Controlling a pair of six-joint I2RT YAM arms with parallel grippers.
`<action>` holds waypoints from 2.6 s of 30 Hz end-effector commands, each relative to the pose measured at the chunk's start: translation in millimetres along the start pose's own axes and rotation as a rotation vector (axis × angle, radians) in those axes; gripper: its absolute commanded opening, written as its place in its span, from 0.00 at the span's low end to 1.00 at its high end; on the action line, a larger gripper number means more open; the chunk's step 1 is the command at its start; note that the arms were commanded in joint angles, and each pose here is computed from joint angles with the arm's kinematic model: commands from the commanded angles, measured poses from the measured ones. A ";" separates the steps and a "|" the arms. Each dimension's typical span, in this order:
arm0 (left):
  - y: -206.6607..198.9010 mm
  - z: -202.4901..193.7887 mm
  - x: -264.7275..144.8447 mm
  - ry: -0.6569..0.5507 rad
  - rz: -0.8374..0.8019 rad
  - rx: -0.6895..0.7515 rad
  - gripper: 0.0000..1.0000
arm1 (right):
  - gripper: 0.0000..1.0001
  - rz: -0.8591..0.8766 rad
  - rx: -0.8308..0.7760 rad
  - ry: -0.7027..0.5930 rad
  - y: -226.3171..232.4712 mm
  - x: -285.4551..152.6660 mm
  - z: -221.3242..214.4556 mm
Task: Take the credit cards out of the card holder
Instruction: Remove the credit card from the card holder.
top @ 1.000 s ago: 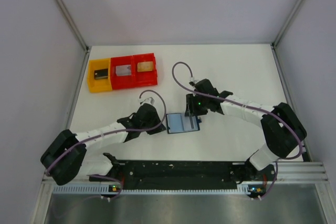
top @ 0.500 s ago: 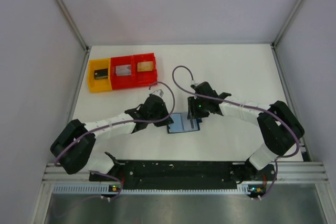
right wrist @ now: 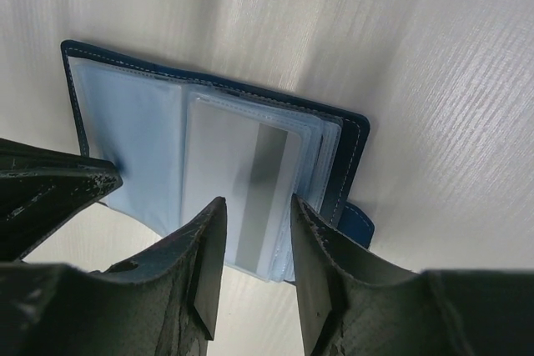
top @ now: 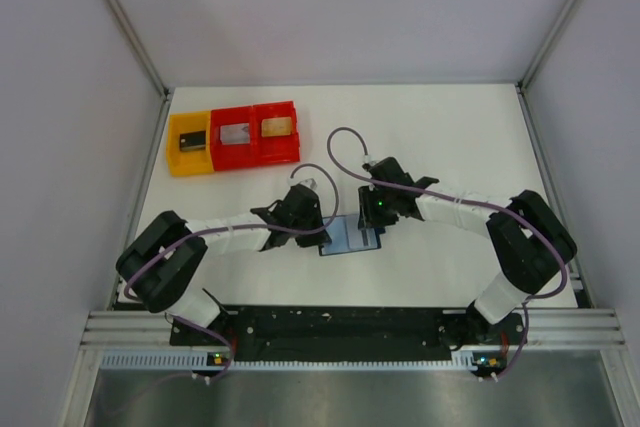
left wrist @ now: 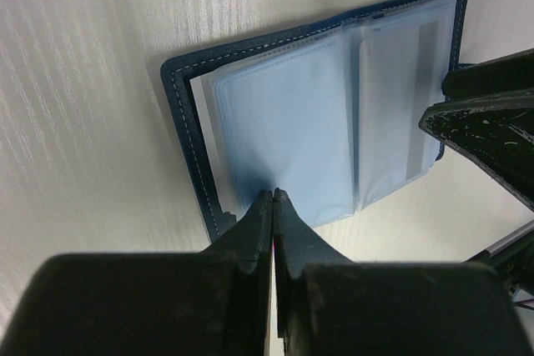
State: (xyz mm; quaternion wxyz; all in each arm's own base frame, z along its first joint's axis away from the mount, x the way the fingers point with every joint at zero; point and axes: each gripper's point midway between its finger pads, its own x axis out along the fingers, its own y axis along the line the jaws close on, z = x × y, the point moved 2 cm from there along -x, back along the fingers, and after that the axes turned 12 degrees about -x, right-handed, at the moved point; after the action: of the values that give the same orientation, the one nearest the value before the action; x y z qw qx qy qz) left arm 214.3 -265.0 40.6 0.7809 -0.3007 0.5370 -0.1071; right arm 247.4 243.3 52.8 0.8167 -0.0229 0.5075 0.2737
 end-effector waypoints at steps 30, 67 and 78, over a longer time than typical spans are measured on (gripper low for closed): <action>13.7 -16.0 3.0 0.019 0.021 -0.002 0.00 | 0.33 -0.024 0.017 -0.024 -0.9 -5.6 7.3; 15.6 -19.9 5.0 0.031 0.026 0.002 0.00 | 0.34 0.063 0.018 0.011 16.0 0.8 5.9; 19.7 -21.3 4.9 0.027 0.037 0.003 0.00 | 0.40 -0.068 0.019 -0.036 -1.8 -16.8 11.6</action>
State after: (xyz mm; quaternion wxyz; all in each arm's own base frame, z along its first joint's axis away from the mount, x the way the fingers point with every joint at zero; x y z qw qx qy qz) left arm 208.5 -273.4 38.9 0.7776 -0.3133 0.5308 -0.1242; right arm 244.1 240.3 52.7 0.8165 -0.0173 0.5183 0.2536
